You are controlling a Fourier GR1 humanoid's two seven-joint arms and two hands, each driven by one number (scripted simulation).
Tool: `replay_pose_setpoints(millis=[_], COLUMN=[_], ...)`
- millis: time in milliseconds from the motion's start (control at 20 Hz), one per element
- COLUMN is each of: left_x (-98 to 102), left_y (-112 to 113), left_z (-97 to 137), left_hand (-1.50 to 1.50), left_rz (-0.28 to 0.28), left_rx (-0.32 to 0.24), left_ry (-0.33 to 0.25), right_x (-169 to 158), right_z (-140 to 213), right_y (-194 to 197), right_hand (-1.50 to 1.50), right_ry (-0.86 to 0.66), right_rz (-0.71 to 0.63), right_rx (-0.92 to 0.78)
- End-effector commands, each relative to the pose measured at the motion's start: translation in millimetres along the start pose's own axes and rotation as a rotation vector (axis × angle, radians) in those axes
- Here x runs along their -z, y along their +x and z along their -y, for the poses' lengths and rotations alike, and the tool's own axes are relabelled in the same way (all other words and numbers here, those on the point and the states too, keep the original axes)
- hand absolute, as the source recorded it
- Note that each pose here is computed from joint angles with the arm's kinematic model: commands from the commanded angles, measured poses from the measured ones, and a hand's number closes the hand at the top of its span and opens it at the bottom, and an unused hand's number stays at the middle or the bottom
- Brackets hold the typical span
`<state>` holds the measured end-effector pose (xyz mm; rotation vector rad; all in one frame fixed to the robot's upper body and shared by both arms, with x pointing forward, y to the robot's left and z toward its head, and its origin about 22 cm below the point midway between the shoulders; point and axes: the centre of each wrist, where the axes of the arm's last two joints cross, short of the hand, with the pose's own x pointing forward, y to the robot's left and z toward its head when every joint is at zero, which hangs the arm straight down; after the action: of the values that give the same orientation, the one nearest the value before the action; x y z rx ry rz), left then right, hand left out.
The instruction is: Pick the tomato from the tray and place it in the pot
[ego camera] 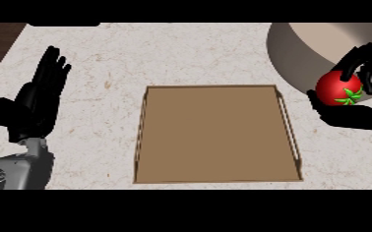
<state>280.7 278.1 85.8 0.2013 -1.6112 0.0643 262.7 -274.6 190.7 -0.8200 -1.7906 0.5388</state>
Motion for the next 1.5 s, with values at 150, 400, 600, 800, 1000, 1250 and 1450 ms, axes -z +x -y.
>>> replay_pose_setpoints(millis=[150,400,600,800,1000,1250,1450], left_x=[-5.5,-3.1,4.9,9.1,4.5,14.3,10.9], left_y=[5.6,7.6,12.1,-8.9,2.7,13.3,8.6], left_z=[9.1,15.9,7.1,8.6,7.9,14.8,23.1], left_hand=[0.00,0.00,0.00,0.00,0.00,0.00,0.00], left_rz=[0.008,0.019,0.017,0.005,0.012,0.038,0.041], left_rx=[-0.008,-0.024,-0.010,-0.012,-0.005,-0.019,-0.002], left_ry=[-0.012,-0.013,-0.035,-0.034,-0.055,-0.050,-0.070], right_x=[31.4,75.9,73.4,89.7,101.3,94.7,94.2], right_z=[6.1,5.5,5.2,11.9,-8.4,-30.1,-30.3], right_y=[-52.5,-84.1,-95.6,-120.4,-151.6,-181.3,-191.7], right_hand=[1.50,1.50,1.50,1.50,1.50,1.50,-1.50], right_ry=[-0.032,-0.047,-0.117,-0.153,-0.147,-0.069,-0.008], right_rz=[-0.071,-0.114,-0.049,-0.090,-0.131,-0.183,-0.318], right_rx=[0.038,0.102,-0.225,-0.394,-0.398,-0.330,-0.206])
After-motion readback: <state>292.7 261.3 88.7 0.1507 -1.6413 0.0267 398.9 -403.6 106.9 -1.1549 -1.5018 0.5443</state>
